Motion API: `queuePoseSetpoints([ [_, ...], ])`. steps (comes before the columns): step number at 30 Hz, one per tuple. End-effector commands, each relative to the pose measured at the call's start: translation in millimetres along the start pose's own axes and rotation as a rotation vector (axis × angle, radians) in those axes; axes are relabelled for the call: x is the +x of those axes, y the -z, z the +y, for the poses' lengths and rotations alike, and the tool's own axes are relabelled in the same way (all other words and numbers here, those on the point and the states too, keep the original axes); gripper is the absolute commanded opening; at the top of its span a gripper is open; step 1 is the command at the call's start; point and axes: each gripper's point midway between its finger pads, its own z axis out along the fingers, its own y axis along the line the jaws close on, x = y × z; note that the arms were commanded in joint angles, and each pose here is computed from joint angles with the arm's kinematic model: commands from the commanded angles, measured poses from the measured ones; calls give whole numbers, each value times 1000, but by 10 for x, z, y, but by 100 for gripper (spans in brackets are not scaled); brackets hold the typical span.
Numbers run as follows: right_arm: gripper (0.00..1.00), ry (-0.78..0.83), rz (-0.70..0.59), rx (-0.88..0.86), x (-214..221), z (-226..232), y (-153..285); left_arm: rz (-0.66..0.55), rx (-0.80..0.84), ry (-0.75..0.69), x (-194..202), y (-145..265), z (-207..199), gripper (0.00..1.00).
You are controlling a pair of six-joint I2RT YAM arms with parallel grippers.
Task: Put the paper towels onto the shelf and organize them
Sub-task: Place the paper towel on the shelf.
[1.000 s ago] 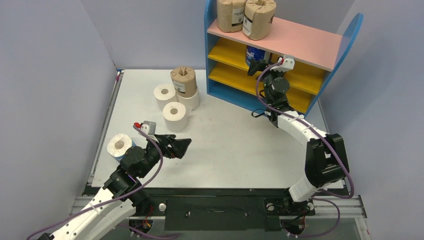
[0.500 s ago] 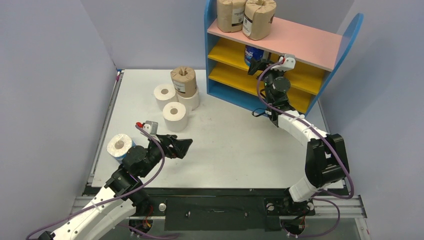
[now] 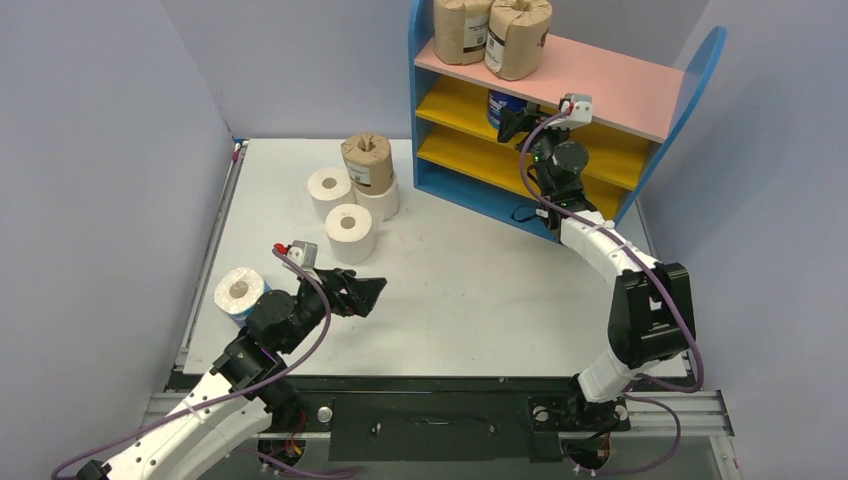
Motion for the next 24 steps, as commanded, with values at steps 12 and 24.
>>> queuePoseSetpoints([
  [12,81,-7,30,-149,12,404,-207,-34,48,18,-85,-29,-109,96],
  [24,81,-5,41,-182,80,626,-326,-32,49,20,-79,-17,-110,96],
])
